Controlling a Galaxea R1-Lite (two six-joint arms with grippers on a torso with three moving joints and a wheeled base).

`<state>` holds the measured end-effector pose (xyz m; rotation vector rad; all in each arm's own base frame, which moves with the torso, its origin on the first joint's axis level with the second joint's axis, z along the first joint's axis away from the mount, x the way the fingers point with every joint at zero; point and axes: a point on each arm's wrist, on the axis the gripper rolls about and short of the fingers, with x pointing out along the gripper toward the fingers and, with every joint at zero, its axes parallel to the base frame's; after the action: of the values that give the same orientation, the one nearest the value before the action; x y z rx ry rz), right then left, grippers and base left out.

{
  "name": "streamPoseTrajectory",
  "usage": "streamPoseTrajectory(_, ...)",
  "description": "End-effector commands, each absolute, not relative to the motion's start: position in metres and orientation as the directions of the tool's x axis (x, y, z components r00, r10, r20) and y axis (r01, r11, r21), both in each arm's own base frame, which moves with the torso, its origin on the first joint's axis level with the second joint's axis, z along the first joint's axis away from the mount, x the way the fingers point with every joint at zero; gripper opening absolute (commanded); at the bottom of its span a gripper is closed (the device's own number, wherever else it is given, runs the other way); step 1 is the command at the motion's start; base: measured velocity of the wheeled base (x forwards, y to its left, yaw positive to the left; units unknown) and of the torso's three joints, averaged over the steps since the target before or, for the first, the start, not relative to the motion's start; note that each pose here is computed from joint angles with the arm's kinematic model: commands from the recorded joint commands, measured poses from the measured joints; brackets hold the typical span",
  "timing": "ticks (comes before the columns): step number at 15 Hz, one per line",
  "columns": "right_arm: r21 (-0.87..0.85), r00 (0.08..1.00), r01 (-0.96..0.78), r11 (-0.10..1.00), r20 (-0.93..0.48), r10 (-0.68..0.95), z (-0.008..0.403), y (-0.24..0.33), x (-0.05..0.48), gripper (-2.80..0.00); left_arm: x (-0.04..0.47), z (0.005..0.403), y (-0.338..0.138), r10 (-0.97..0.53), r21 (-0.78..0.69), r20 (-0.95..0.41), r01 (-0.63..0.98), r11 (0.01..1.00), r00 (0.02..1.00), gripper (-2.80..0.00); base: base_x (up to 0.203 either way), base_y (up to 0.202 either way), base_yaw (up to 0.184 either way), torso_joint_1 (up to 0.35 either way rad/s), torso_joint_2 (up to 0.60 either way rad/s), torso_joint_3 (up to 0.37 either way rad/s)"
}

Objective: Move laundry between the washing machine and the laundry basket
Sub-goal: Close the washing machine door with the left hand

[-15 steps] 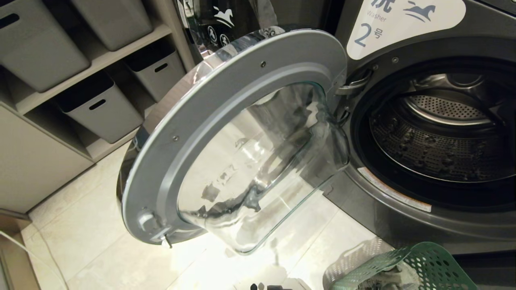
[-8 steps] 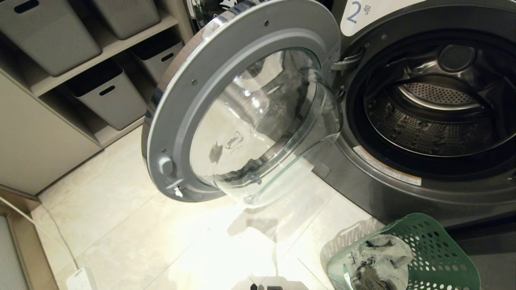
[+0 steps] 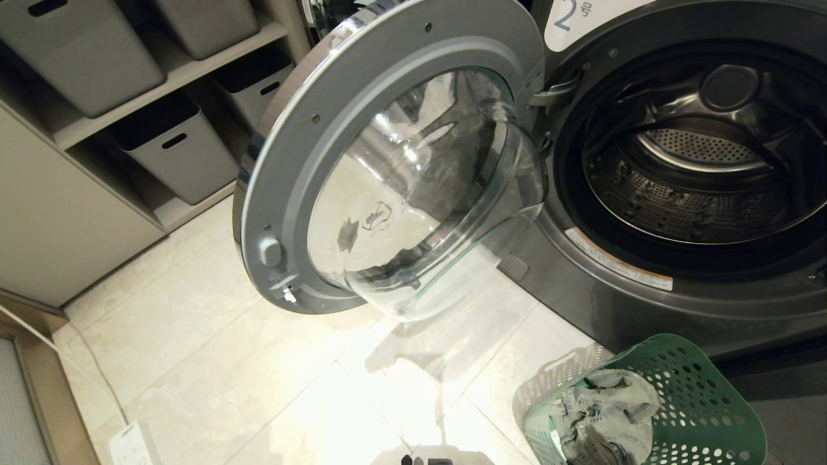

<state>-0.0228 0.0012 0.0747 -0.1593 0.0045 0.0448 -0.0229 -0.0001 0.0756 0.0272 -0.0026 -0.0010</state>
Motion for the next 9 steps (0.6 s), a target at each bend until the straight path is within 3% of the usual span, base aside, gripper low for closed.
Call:
streamPoseTrajectory(1, -0.16, 0.999, -0.045, 0.986, -0.009, 0.044, 0.0747, 0.0012, -0.0227, -2.8, -0.0227, 0.0752, -0.0001, -0.002, 0.028, 0.0, 0.002, 1.0, 1.0, -2.8, 0.0, 0.0, 0.0, 0.0, 0.0, 0.0)
streamPoseTrajectory(9, -0.157, 0.999, -0.045, 0.987, -0.009, 0.044, 0.0747, 0.0012, -0.0227, -2.8, -0.0227, 0.0753, -0.0001, 0.0, 0.028, 0.0, 0.0, 1.0, 1.0, -2.8, 0.0, 0.0, 0.0, 0.0, 0.0, 0.0)
